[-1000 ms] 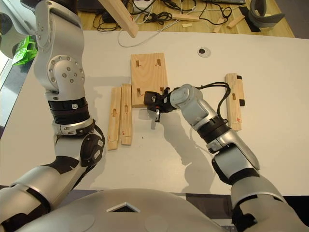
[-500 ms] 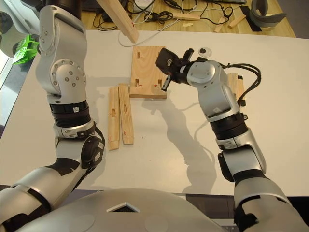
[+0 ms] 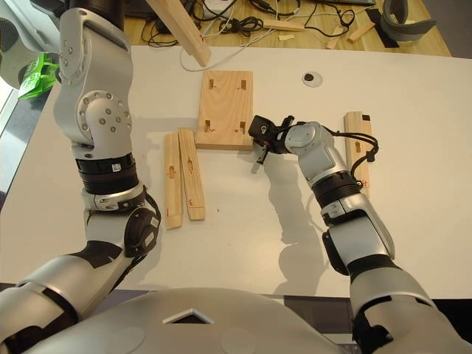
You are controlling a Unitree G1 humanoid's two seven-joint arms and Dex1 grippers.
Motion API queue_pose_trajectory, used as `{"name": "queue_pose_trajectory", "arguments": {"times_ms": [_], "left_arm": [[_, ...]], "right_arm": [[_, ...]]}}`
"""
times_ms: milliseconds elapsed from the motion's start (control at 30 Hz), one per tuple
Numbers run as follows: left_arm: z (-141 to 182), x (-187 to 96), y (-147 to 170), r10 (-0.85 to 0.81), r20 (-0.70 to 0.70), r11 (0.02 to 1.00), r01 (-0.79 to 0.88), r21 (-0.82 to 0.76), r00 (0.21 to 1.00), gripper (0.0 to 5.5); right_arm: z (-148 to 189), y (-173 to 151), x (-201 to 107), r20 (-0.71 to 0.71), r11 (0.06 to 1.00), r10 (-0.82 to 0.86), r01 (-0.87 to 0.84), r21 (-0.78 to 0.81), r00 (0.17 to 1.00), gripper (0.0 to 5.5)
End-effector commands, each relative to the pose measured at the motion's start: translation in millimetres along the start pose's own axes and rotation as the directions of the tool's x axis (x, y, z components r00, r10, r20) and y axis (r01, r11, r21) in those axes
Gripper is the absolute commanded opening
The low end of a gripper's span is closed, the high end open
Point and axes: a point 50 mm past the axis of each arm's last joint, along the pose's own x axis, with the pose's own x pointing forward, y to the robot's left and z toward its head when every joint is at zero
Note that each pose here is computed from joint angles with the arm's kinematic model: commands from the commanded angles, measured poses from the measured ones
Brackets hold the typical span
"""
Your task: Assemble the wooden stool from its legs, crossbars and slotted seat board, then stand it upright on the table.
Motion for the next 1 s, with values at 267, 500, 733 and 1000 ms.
{"name": "queue_pose_trajectory", "arguments": {"times_ms": [267,500,733,1000], "left_arm": [[-19.6,-7.8,4.7,-0.011,-0.102,0.997,0.019,0.076,0.995,1.02],[-52.8,-39.9,9.9,-0.039,-0.199,0.97,0.085,0.229,0.979,1.02],[-85.2,-65.9,23.4,0.003,-0.166,0.963,0.042,0.265,0.986,1.02],[-113.5,-72.6,34.7,0.044,-0.115,0.933,0.0,0.359,0.992,1.02]], "right_arm": [[35.4,16.8,-9.1,0.169,0.997,0.078,-0.072,-0.037,0.982,0.0],[20.9,59.9,-86.5,0.225,0.937,0.338,-0.348,0.006,0.914,0.0],[17.2,90.5,-146.1,0.244,0.88,0.42,-0.458,0.129,0.874,0.0],[19.1,95.7,-144.7,0.254,0.885,0.395,-0.44,0.152,0.883,0.0]]}}
